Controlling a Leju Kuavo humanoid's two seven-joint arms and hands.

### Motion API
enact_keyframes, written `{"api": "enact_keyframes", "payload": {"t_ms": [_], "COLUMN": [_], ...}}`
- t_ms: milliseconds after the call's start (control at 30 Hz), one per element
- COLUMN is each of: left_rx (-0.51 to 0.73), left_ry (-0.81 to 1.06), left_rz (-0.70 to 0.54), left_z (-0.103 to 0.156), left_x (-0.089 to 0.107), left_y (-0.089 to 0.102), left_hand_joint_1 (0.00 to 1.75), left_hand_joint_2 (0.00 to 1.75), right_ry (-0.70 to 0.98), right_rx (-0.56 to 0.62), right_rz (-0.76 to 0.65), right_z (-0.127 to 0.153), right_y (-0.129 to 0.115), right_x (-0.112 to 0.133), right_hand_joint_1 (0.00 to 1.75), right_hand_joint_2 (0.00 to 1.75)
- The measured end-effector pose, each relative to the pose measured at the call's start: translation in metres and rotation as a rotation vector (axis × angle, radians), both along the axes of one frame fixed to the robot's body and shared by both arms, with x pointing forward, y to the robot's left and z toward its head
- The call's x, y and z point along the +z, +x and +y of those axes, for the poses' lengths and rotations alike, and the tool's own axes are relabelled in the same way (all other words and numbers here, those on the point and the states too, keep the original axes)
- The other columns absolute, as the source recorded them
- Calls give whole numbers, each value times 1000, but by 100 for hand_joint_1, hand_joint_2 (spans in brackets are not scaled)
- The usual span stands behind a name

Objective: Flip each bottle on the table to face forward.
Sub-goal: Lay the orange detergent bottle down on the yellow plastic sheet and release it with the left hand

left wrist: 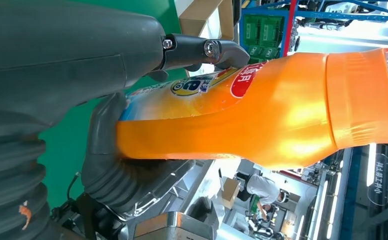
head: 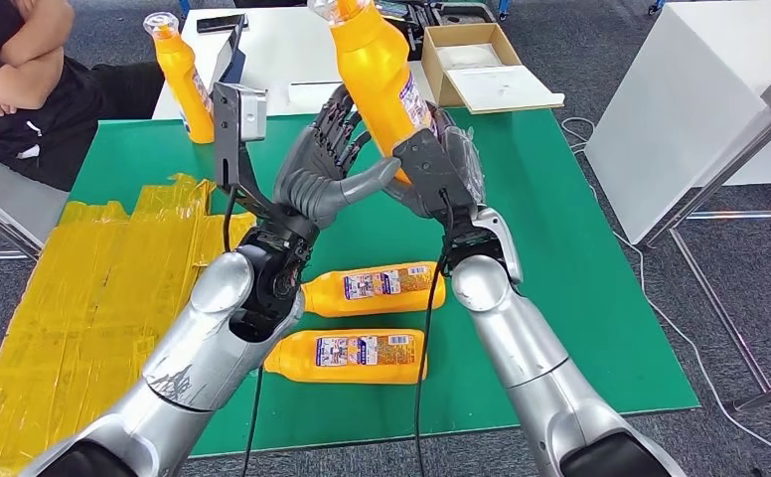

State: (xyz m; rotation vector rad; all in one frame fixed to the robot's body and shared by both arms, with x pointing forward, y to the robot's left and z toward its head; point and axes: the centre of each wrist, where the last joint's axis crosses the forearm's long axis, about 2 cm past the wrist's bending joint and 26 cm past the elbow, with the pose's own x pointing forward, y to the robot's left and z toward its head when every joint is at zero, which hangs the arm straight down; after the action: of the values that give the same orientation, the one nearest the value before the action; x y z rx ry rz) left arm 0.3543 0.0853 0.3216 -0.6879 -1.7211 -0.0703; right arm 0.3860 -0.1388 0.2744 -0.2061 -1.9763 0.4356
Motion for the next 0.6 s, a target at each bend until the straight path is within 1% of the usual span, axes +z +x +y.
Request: {"api": "enact_keyframes", "payload": {"t_ms": [600], "left_rx": [-1], "left_ry": [22], "left_rz": [-12], "left_z": [0], "left_x": [-2], "left_y": [0], "left_hand_joint_1": [0], "left_hand_joint_2": [175], "right_ry": [-5], "right_rx": [-34], "right_rz": [-2], "right_z": [-9], "right_y": [-5], "right_x": [-8], "right_hand_joint_1": [175], "right_hand_joint_2": [175]}}
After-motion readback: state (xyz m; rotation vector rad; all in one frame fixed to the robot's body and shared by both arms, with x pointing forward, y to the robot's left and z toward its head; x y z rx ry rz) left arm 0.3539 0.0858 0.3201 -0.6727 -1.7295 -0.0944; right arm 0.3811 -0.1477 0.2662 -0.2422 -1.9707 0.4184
